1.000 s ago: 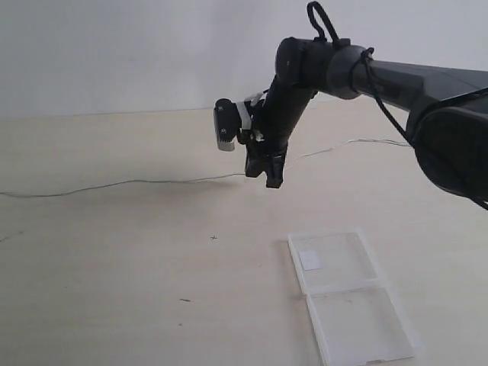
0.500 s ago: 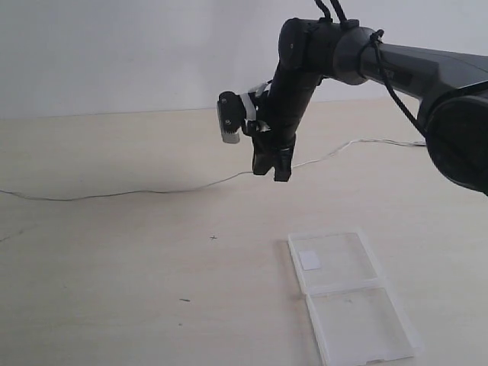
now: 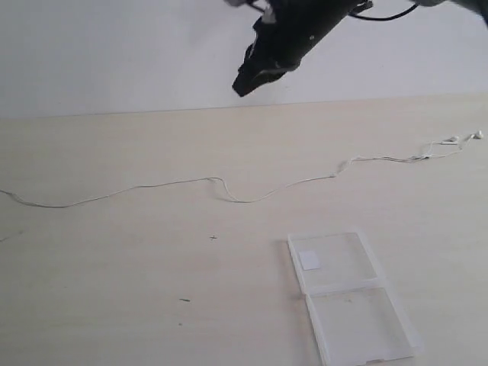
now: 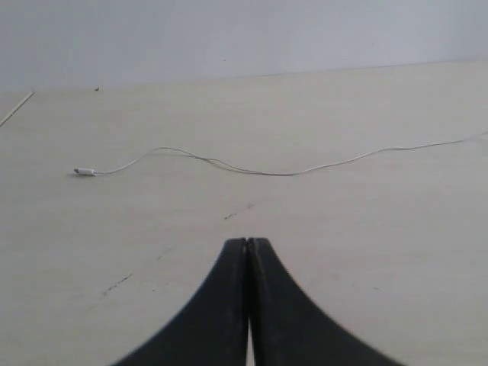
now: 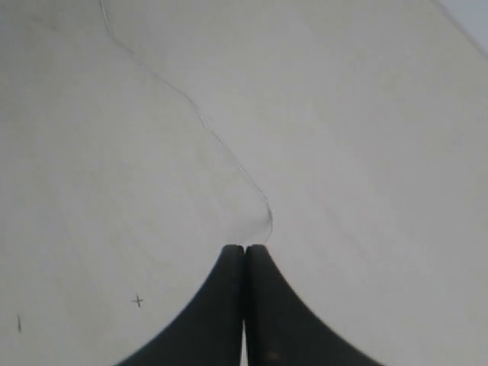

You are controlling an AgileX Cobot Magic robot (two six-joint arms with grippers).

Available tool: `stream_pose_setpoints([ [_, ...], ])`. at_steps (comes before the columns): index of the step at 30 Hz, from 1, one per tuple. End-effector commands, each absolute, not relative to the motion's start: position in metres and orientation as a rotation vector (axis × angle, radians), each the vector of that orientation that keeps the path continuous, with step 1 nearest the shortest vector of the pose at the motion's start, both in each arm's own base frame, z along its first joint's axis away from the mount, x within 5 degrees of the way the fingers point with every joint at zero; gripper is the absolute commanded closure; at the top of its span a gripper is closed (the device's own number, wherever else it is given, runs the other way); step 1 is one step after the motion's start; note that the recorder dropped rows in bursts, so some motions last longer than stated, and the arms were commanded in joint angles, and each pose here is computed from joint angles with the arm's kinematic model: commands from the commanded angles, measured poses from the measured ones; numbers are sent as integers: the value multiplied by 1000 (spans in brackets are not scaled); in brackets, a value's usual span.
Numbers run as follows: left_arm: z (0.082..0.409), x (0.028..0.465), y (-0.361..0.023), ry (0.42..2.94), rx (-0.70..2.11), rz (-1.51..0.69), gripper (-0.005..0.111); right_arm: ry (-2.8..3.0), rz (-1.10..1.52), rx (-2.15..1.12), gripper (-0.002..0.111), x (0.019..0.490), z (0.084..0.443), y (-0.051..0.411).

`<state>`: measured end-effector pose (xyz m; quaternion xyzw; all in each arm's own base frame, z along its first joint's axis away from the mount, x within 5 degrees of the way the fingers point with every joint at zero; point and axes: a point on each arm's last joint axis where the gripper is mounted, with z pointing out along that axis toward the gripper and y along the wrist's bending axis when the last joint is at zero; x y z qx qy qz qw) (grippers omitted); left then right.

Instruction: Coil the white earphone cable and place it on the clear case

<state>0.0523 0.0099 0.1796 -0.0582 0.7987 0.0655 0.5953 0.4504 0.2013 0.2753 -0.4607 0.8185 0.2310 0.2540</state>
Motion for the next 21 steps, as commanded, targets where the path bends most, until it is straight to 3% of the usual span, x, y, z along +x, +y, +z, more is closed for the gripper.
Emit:
stream_pose_setpoints([
  [1,181,52,9,1842,-127,149,107,2214,577,-1210,108,448,304,175],
  [3,181,52,9,1842,-127,149,107,2287,479,-1264,108,451,285,169],
  [6,181,52,9,1842,-127,149,107,2311,645,-1337,106,450,240,191],
  [8,181,52,9,1842,-127,149,107,2354,649,-1391,91,449,204,215],
  [10,181,52,9,1842,-127,149,107,2399,521,-1404,66,450,173,234],
  [12,181,52,9,1842,-127,149,107,2482,411,-1412,55,448,144,246],
  [15,181,52,9,1842,-127,149,107,2525,400,-1388,55,447,120,253],
  [21,181,52,9,1842,-127,149,107,2526,392,-1353,56,451,111,254],
])
